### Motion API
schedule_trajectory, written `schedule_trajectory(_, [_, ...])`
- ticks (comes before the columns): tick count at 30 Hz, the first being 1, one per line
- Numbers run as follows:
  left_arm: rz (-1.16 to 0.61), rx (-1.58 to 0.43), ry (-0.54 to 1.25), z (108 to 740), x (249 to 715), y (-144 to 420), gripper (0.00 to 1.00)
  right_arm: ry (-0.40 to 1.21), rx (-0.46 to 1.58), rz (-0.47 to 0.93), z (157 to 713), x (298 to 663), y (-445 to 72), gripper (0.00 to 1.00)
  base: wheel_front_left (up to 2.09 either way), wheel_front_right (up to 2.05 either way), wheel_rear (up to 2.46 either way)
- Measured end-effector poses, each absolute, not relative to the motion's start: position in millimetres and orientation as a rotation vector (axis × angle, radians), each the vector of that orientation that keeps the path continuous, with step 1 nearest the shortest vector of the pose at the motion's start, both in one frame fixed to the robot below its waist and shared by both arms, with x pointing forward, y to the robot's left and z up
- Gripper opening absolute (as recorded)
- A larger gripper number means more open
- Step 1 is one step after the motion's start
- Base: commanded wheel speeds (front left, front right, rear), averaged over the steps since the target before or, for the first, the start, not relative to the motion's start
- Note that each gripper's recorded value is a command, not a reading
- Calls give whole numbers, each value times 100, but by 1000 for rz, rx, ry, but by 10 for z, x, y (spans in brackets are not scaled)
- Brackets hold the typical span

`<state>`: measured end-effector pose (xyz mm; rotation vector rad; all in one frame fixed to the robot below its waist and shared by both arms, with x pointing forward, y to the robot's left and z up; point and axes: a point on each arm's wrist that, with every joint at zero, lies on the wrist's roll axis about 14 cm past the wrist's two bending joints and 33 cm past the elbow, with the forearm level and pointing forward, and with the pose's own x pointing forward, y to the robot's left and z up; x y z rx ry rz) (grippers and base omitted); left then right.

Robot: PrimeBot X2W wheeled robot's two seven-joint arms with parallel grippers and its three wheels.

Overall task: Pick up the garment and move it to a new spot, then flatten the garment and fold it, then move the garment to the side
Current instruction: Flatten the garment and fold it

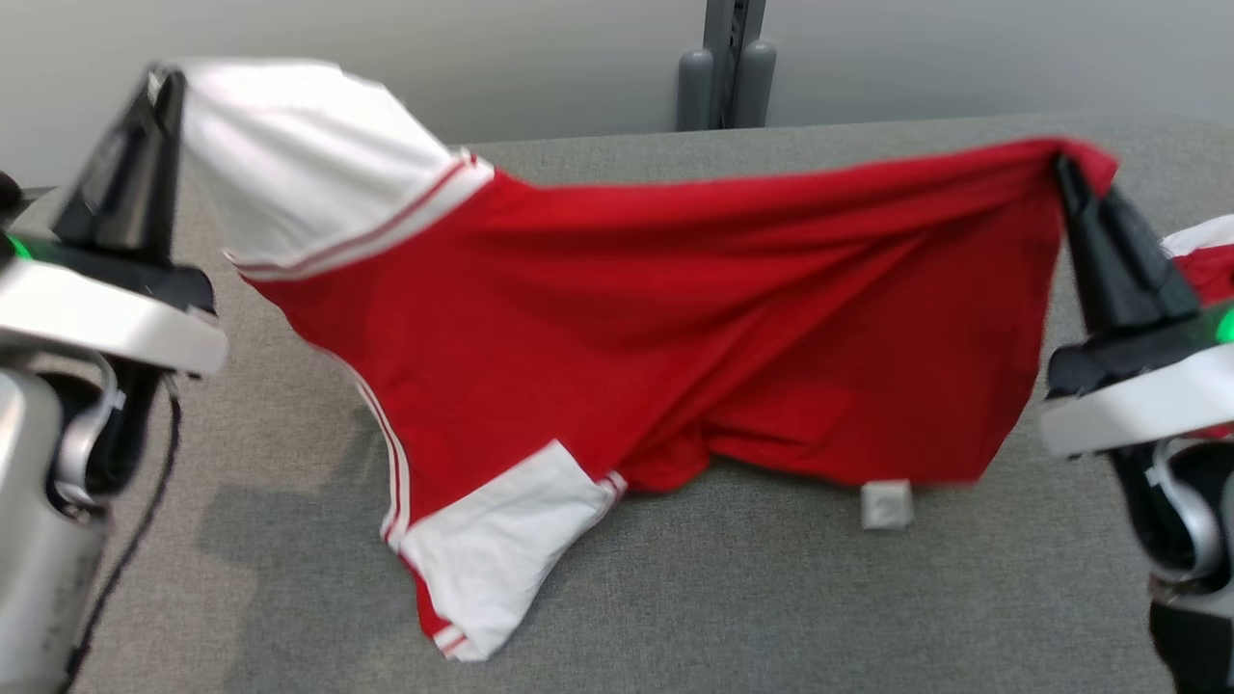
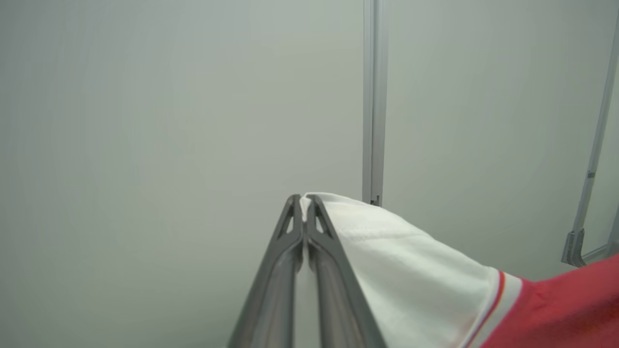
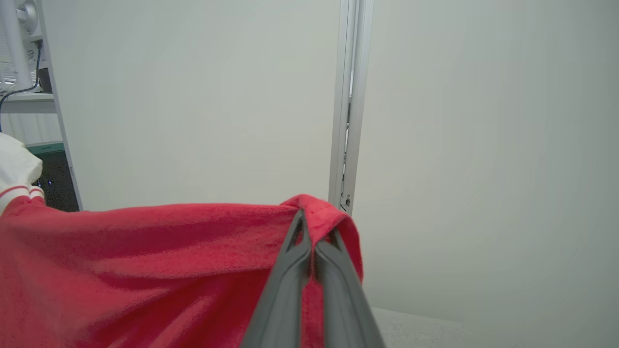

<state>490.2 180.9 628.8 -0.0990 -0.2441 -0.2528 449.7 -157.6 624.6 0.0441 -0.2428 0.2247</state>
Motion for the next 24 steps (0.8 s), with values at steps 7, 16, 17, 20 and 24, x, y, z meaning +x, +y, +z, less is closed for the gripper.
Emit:
schedule_trajectory(7, [-315,-8,-471,7395,4811,1684,0,-427,-17,226,7085,4444,-1704,0,0,0,0])
schedule_trajectory(16, [-365,29,-500,7857,5031,1493,0,-455,17,252,7448,4698,-1752,0,0,0,0])
schedule_trajectory(17, [-362,26,-502,7885,5093,1499,0,-456,37,265,7480,4758,-1733,0,0,0,0])
schedule_trajectory(20, [-355,7,-495,7909,5316,1502,0,-465,74,278,7573,4973,-1709,0,0,0,0])
schedule_trajectory(24, [-336,-25,-486,7915,5633,1502,0,-451,107,291,7620,5299,-1631,0,0,0,0])
